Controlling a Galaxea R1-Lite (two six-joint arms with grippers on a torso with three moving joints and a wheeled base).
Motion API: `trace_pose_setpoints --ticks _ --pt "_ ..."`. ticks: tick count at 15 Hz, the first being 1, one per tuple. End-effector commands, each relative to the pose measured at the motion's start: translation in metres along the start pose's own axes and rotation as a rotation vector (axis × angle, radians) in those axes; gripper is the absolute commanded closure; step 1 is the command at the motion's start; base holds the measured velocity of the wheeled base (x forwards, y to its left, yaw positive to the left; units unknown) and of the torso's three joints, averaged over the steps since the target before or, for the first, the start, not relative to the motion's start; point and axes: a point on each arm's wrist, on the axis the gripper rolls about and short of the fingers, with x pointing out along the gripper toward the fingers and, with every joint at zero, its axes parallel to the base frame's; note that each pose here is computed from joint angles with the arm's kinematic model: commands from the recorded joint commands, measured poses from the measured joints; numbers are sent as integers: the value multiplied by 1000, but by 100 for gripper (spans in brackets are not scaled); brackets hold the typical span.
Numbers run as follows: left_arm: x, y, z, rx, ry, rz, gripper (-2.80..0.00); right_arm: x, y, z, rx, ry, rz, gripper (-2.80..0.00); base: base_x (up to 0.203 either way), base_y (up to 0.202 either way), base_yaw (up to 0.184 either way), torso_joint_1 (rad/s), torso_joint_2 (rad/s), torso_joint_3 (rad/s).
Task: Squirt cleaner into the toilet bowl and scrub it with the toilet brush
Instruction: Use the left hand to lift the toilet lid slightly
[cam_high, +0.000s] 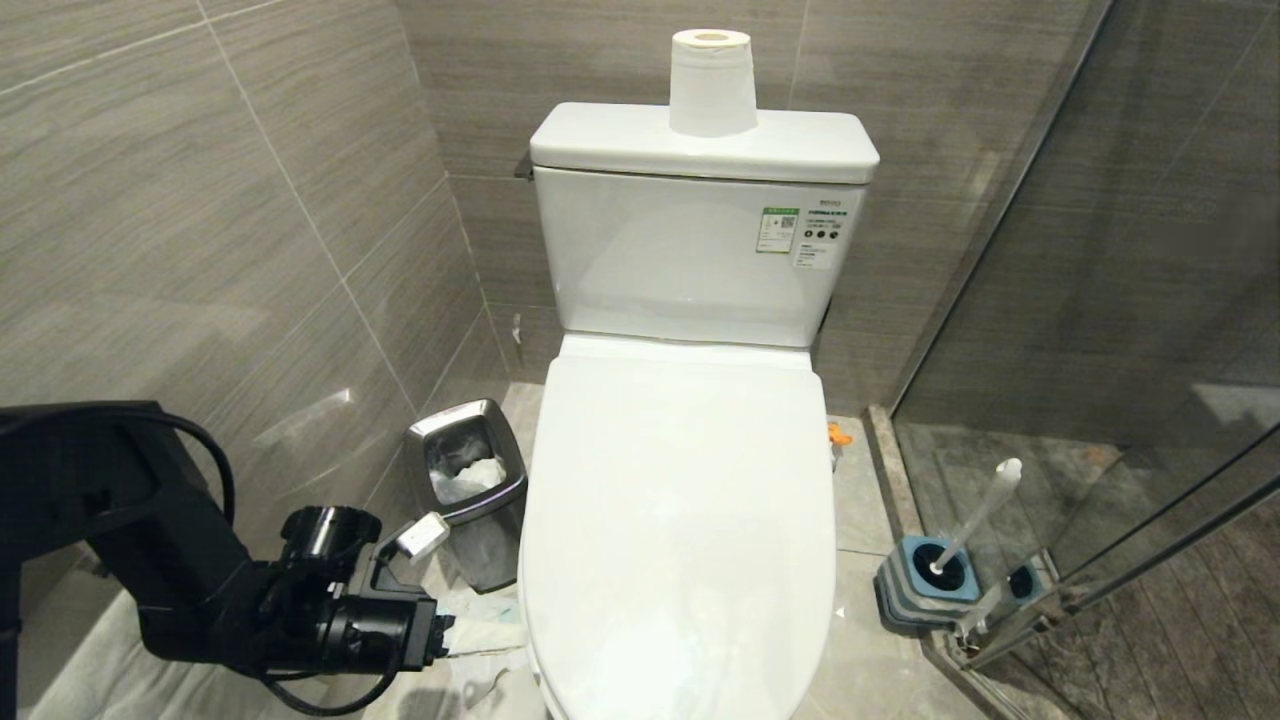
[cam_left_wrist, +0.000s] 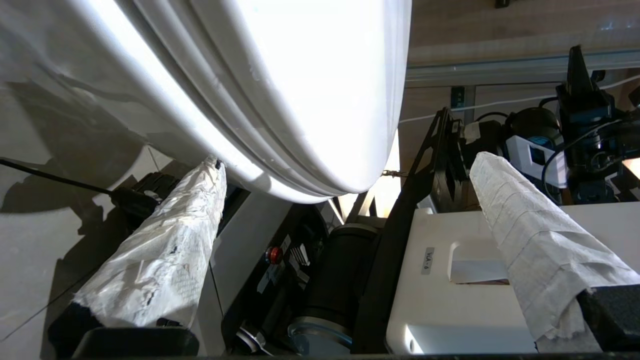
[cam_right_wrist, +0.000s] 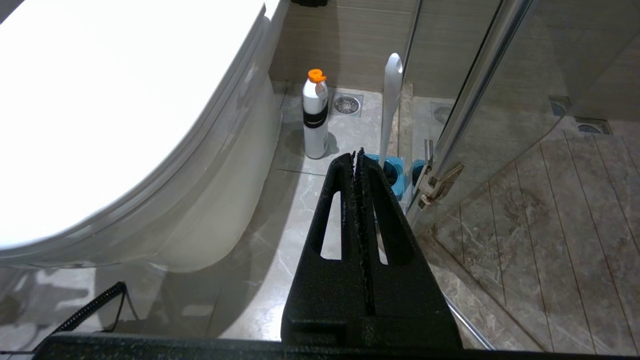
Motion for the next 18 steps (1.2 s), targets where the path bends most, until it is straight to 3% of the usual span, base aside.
trace_pose_setpoints --ticks 1,18 --pt "3 -1 1 5 7 -11 -280 0 0 0 0 2 0 0 0 0 0 0 0 0" --pt "13 3 11 51 8 53 -280 0 0 0 0 2 0 0 0 0 0 0 0 0"
